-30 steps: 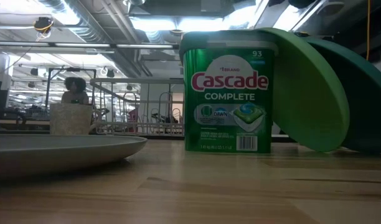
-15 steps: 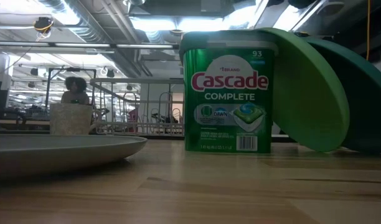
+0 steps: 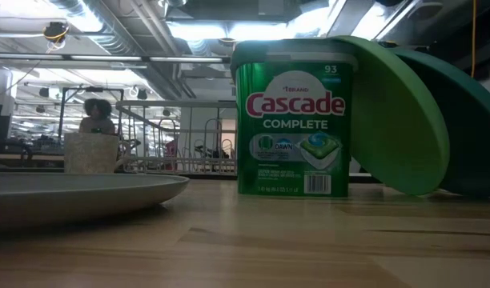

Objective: Sort dishes
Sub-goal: Put the green plate into the dish rack

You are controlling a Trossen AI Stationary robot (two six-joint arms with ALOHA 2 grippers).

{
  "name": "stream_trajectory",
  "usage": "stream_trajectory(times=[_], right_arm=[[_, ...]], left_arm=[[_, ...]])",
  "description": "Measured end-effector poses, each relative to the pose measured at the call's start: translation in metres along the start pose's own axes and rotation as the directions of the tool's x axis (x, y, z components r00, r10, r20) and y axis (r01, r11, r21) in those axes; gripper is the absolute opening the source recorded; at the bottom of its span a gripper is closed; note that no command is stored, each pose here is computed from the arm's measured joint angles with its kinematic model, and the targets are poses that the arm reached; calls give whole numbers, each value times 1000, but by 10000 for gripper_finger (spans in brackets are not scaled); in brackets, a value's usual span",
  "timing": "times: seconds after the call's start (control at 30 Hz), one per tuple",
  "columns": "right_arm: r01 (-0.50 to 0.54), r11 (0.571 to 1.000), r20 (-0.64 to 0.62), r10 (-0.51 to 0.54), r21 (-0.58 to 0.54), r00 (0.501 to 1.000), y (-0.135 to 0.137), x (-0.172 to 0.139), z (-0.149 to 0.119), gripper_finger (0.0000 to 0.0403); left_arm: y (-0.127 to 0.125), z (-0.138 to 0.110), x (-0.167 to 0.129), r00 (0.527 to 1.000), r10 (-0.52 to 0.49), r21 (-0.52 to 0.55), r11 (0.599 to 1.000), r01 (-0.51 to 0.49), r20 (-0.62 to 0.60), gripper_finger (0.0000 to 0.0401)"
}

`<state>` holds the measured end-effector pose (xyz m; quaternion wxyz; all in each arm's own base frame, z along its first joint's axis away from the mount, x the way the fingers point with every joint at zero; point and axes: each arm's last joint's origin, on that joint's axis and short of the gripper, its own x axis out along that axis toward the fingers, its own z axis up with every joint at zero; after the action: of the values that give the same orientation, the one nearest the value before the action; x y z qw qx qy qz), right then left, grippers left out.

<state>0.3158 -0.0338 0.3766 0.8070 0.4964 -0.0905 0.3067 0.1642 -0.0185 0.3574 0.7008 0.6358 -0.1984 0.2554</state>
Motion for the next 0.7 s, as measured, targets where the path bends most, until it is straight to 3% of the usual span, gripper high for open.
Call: stream_trajectory(times=[0.33, 0.7], right_arm=[[-15, 999, 19, 15, -37, 1000, 1, 0, 1, 34], [-7, 997, 57, 11, -71, 998, 0, -1, 3, 32]], left_arm=[[1, -4, 1, 1000, 13, -45, 999, -14, -23, 123], [6, -23, 0, 942, 61, -25, 997, -74, -331, 158]])
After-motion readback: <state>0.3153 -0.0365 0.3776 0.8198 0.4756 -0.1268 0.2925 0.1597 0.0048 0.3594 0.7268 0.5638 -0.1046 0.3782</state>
